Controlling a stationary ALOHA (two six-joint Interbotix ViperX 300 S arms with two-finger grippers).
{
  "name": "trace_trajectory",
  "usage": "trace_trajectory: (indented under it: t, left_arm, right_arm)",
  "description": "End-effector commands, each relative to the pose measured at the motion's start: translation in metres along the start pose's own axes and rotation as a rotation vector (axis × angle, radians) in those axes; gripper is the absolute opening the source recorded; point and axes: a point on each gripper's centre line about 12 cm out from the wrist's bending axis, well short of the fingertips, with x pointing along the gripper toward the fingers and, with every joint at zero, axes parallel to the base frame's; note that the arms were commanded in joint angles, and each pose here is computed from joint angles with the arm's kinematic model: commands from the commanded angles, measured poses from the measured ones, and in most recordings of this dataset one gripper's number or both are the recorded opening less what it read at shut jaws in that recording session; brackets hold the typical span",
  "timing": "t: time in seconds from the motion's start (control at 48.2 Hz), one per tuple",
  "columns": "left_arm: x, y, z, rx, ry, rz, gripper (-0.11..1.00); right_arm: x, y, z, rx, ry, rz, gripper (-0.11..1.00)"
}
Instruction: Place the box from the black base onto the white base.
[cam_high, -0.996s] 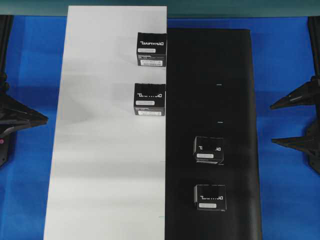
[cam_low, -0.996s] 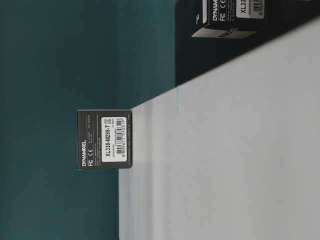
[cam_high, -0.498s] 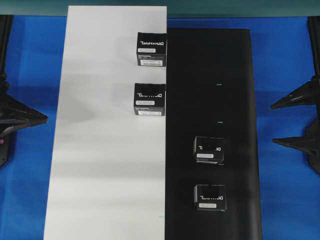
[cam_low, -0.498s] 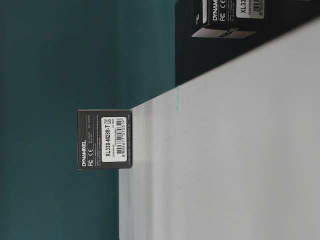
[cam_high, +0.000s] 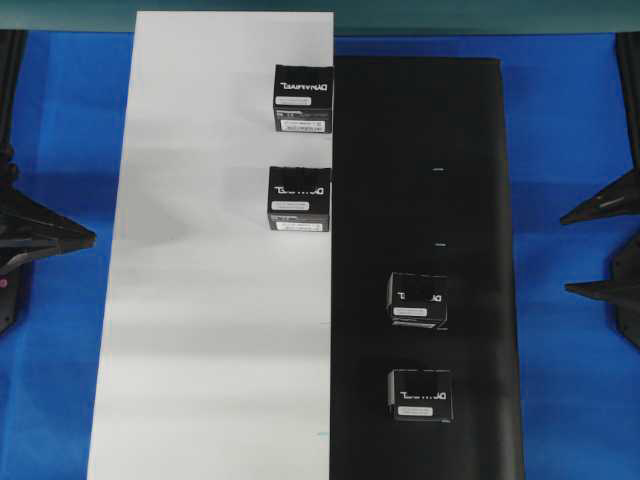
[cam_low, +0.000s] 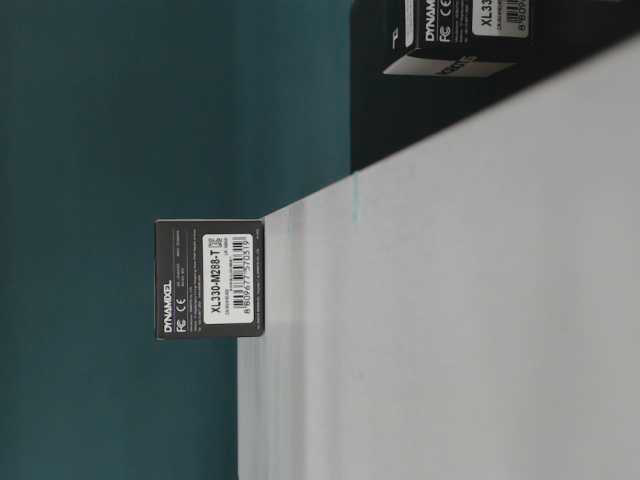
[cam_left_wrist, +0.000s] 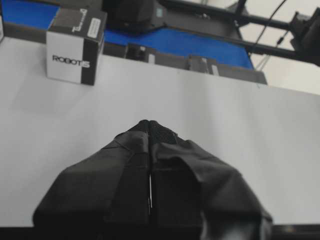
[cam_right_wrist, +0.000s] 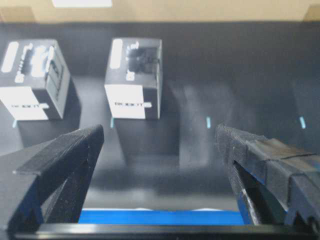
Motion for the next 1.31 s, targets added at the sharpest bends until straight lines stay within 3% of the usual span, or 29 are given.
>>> trace_trajectory:
  t: [0.0,0.56,1.286]
  left_arm:
    - [0.001,-0.002,0.008,0.0,-0.019,-0.005,-0.07]
    - [0.004,-0.003,0.005,0.004,-0.001,-0.011,-0.07]
    - [0.002,-0.001,0.003,0.013,0.015,0.001,-0.07]
  right_arm:
    - [-0.001,0.0,0.002,0.002,-0.009,0.003,0.99]
    - [-0.008,-0.001,0.018,0.002,-0.134,-0.008,0.99]
    - [-0.017,0.0,0.024,-0.004,-0.188,-0.009,0.99]
